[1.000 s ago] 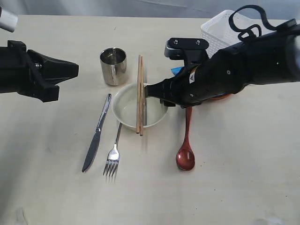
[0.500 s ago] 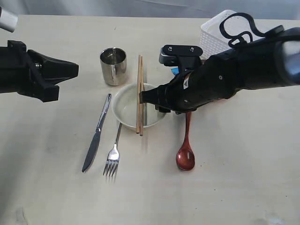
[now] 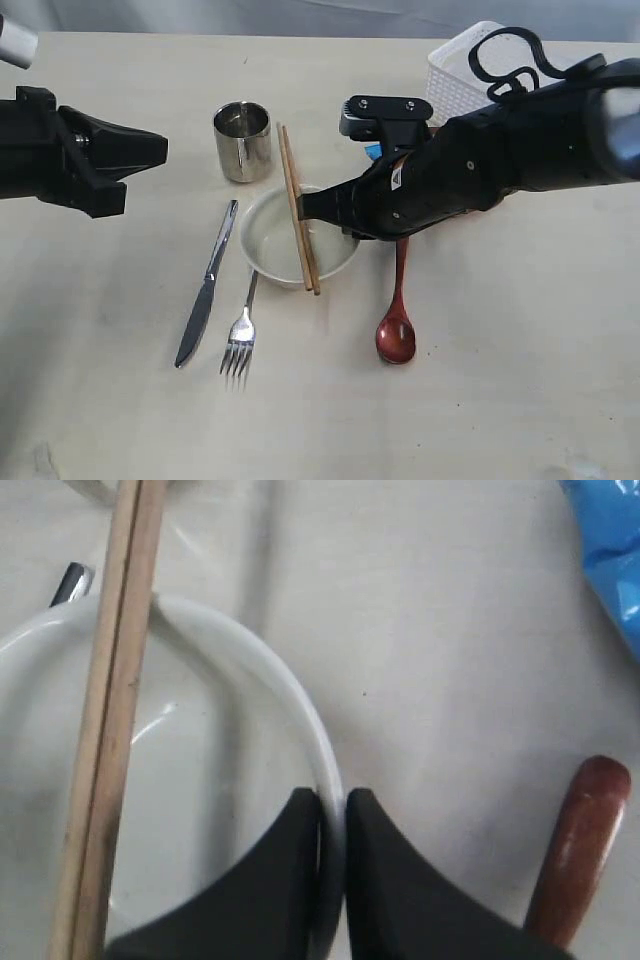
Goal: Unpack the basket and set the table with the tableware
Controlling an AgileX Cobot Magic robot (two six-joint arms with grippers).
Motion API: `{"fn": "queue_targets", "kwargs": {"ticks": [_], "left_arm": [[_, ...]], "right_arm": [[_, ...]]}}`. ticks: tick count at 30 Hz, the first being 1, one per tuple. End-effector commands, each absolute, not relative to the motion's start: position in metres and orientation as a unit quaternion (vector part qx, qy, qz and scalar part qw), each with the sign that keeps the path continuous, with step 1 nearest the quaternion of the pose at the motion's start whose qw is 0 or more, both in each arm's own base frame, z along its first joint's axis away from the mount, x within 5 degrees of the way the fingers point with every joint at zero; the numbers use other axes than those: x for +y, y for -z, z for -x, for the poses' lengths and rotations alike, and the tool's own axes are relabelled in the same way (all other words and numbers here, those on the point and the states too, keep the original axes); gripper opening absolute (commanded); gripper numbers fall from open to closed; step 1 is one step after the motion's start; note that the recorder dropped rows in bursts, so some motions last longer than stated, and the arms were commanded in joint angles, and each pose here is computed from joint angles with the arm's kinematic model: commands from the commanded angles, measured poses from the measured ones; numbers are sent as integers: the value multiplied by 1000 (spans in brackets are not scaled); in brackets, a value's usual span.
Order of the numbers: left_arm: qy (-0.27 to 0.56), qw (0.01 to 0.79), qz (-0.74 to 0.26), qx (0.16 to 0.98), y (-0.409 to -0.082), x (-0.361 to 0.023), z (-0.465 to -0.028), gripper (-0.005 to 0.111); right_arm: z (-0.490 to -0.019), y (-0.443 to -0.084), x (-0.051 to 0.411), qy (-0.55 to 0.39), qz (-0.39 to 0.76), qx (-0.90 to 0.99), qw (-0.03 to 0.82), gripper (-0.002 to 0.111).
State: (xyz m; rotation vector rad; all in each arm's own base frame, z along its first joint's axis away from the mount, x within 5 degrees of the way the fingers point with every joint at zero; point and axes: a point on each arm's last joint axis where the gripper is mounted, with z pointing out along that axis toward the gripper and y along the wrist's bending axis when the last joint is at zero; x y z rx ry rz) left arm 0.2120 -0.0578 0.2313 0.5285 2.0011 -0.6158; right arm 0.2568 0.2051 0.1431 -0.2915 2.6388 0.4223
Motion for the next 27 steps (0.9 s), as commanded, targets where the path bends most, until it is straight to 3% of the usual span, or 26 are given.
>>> {"fn": "queue_targets", "kwargs": {"ticks": [1,27], "left_arm": [[251,470,-217,818,-230,-57,-211,0],[251,470,-217,818,-230,-57,-211,0]], "right_arm": [[-257,-143,205,-153,103,957,225,9],[-255,-142,203,-152,69,965,202,9]]}}
